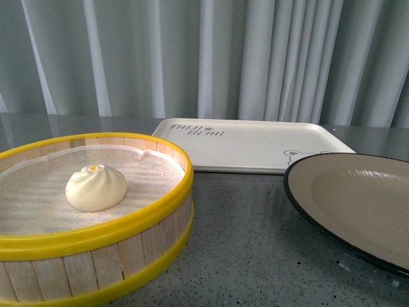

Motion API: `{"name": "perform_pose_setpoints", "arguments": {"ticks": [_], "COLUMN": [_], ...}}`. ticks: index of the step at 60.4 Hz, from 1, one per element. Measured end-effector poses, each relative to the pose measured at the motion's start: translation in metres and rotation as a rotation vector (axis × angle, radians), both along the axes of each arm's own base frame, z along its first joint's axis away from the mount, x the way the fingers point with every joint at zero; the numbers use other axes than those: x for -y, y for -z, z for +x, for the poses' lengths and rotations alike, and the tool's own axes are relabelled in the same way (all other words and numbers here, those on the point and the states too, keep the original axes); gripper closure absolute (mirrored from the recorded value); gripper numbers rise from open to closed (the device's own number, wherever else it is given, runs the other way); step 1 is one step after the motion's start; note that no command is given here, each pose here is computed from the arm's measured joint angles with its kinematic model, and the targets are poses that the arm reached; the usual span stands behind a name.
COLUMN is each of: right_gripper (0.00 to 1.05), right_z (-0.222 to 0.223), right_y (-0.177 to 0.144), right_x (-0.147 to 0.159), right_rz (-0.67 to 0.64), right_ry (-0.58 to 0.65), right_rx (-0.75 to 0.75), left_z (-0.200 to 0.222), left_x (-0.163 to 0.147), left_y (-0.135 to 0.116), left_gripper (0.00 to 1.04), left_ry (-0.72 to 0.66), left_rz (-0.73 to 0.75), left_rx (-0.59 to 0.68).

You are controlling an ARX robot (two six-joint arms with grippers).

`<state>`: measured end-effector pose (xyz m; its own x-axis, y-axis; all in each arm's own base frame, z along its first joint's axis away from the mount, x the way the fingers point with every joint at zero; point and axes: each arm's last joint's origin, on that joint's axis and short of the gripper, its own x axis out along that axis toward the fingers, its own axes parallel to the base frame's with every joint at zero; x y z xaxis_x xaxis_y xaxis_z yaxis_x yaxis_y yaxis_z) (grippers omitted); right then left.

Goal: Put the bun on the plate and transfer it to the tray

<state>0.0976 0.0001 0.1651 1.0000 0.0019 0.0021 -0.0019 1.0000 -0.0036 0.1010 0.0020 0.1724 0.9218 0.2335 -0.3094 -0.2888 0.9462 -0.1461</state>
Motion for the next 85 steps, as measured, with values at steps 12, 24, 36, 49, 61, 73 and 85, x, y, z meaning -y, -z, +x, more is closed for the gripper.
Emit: {"name": "perform_pose_setpoints", "arguments": {"ticks": [12, 24, 36, 49, 61, 73, 85], "right_gripper": [0.09, 0.09, 0.09, 0.09, 0.09, 0.09, 0.09], "right_z": [0.0, 0.0, 0.0, 0.0, 0.0, 0.0, 0.0], "right_y": [0.0, 0.0, 0.0, 0.0, 0.0, 0.0, 0.0], "right_x": [0.0, 0.0, 0.0, 0.0, 0.0, 0.0, 0.0], "right_rz": [0.0, 0.0, 0.0, 0.0, 0.0, 0.0, 0.0], "right_ry": [0.0, 0.0, 0.0, 0.0, 0.0, 0.0, 0.0], "right_rx": [0.0, 0.0, 0.0, 0.0, 0.0, 0.0, 0.0], "left_z": [0.002, 0.018, 0.072, 0.141, 0.18, 0.184, 0.18], "left_x": [-0.004, -0.002, 0.024, 0.067, 0.092, 0.084, 0.081], "left_y": [-0.034, -0.057, -0.121, -0.17, -0.179, -0.164, -0.141], "left_gripper": [0.07, 0.07, 0.07, 0.07, 0.07, 0.07, 0.07], "left_ry": [-0.067, -0.053, 0.136, 0.339, 0.473, 0.495, 0.536], "left_rz": [-0.069, -0.072, 0.014, 0.182, 0.285, 0.32, 0.332], "left_rx": [0.181, 0.24, 0.333, 0.23, 0.05, -0.089, -0.183]}}
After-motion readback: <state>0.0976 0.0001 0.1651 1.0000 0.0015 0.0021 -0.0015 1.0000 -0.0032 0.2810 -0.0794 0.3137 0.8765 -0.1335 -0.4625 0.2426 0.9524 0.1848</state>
